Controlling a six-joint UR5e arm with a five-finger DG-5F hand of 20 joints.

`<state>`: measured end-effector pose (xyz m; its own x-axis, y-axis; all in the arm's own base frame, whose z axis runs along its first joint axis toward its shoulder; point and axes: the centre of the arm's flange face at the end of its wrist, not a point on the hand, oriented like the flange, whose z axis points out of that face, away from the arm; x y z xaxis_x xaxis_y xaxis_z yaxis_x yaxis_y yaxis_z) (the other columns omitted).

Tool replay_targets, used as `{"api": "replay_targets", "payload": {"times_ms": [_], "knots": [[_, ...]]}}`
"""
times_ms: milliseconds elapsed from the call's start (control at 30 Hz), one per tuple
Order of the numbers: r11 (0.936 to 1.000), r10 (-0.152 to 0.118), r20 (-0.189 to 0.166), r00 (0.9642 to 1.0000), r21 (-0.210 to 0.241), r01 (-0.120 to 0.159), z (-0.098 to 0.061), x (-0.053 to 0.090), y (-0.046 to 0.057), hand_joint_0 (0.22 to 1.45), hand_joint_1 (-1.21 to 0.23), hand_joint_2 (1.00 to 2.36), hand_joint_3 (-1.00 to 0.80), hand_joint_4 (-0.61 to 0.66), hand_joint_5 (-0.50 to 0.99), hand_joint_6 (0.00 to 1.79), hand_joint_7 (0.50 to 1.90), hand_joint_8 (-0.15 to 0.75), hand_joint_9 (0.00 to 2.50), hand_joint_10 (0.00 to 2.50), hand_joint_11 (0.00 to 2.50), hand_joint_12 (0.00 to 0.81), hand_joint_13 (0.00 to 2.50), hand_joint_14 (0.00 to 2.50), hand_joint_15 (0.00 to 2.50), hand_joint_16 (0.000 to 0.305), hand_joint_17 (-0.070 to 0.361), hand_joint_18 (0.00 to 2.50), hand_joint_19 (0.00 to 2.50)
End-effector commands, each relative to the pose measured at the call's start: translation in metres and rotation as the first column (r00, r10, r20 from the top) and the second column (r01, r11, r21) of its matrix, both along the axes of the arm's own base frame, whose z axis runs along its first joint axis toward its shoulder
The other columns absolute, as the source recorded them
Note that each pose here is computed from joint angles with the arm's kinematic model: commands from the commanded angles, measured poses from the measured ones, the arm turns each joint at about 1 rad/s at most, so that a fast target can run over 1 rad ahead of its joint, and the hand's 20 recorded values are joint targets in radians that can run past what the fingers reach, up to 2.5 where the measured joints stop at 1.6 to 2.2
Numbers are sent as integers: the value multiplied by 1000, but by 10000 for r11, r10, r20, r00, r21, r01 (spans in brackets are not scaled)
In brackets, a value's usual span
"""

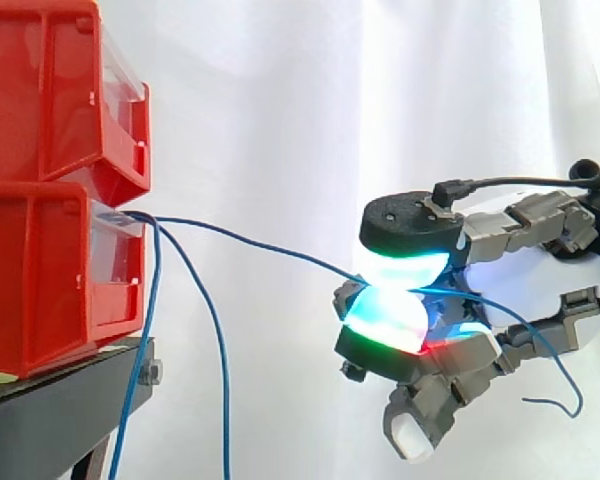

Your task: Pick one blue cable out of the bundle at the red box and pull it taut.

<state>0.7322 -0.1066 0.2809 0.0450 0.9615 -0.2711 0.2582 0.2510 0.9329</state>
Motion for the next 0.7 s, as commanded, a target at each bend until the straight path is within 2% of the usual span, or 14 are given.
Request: {"api": "replay_targets", "payload": {"times_ms": [0,300,333,433,467,500,533,567,600,633,667], "knots": [[10000,0,-11,10000,-1,0,0,0,0,707,-893,1019,-218,-148,-147,889,1368,227,1108,15,1360,308,741,22,568,48,108,477,421],[10000,0,-87,10000,-5,0,-4,-2,0,707,-892,1018,-214,-146,-148,890,1368,226,1104,16,1358,313,744,23,564,48,108,481,421],[10000,0,-363,9993,-22,0,-16,-8,0,707,-893,1019,-215,-145,-147,890,1370,226,1104,15,1358,312,745,22,569,48,108,482,421],[10000,13,-822,9966,-44,-17,-37,-19,-1,707,-893,1018,-212,-146,-147,890,1366,227,1105,15,1347,311,744,22,569,48,108,482,421],[10000,9,-1430,9897,-80,-20,-66,-36,-2,707,-892,1018,-215,-148,-147,891,1360,227,1104,16,1356,311,743,23,568,48,107,482,422],[10000,6,-1702,9854,-96,-23,-78,-44,-2,708,-893,1018,-215,-146,-147,890,1364,226,1104,15,1358,311,743,24,567,48,108,482,421],[9999,-2,-2347,9721,-133,-30,-107,-65,-4,708,-893,1018,-215,-149,-147,891,1361,226,1104,15,1360,312,744,22,567,48,108,482,421],[9999,-6,-2614,9652,-149,-34,-119,-75,-4,707,-892,1019,-216,-146,-147,890,1367,227,1103,17,1358,313,743,24,565,48,108,482,422],[9998,-17,-3243,9459,-186,-45,-149,-100,-6,707,-892,1019,-215,-150,-147,891,1360,221,1104,16,1350,312,743,23,565,48,108,481,420],[9998,-22,-3460,9382,-198,-50,-160,-111,-6,708,-892,1018,-215,-150,-147,891,1358,224,1101,16,1359,311,742,24,571,48,107,481,421],[9997,-31,-3859,9226,-222,-59,-180,-132,-8,707,-890,1017,-219,-148,-147,891,1364,224,1089,16,1356,313,740,22,569,48,107,479,426]]}}
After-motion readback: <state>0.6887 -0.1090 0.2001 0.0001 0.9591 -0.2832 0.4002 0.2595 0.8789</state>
